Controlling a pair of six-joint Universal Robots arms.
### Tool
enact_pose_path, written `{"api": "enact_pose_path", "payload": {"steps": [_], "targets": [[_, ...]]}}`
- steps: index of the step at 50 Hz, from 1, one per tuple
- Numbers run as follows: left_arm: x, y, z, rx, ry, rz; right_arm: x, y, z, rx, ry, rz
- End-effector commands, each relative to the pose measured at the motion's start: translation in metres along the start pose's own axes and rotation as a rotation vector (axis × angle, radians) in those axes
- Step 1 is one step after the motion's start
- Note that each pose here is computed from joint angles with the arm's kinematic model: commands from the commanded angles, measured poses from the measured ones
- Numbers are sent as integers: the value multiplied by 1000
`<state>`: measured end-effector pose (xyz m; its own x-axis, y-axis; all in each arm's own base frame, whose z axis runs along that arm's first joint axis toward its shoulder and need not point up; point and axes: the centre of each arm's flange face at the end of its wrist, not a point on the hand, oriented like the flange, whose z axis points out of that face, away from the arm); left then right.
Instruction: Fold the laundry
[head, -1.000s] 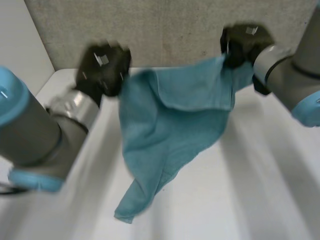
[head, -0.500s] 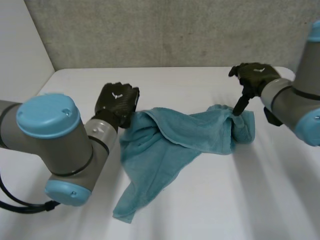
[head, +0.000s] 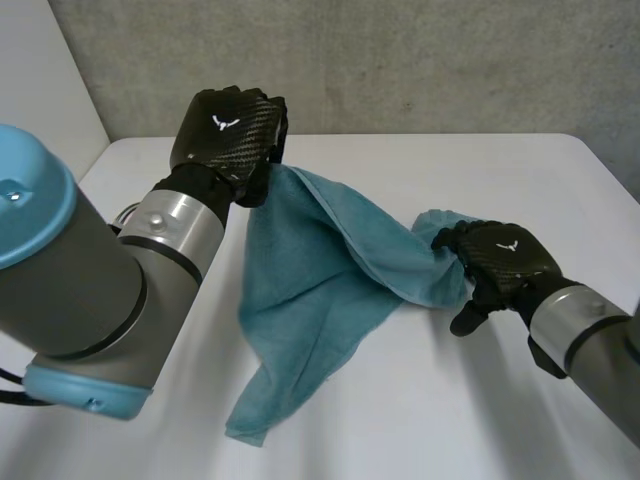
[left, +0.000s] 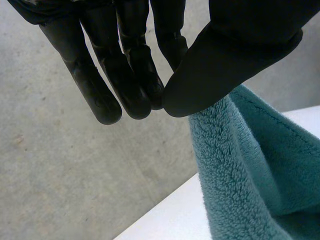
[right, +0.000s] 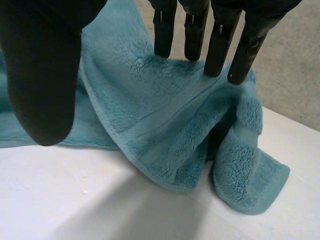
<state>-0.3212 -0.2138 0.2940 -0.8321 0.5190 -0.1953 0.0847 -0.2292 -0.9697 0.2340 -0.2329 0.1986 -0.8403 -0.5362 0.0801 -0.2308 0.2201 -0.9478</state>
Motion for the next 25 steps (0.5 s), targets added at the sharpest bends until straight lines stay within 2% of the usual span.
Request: {"api": "enact_pose_path", "payload": {"steps": [1,7,14,18,21,25], "targets": [[13,-17,-22,-6,52,-41,10,20,43,8,36,74],[14,-30,-35,15,65,-76,12,38,74,-38,25,101],[17,-54,-53,76,86,-112,0,55,91,-71,-5,106],[17,-53,-54,74,89,-112,2,51,95,-57,20,114],[17,-46,-51,56,84,-109,12,48,97,-44,92,124],[15,-20,-46,-15,75,-93,20,18,87,37,147,99]]}}
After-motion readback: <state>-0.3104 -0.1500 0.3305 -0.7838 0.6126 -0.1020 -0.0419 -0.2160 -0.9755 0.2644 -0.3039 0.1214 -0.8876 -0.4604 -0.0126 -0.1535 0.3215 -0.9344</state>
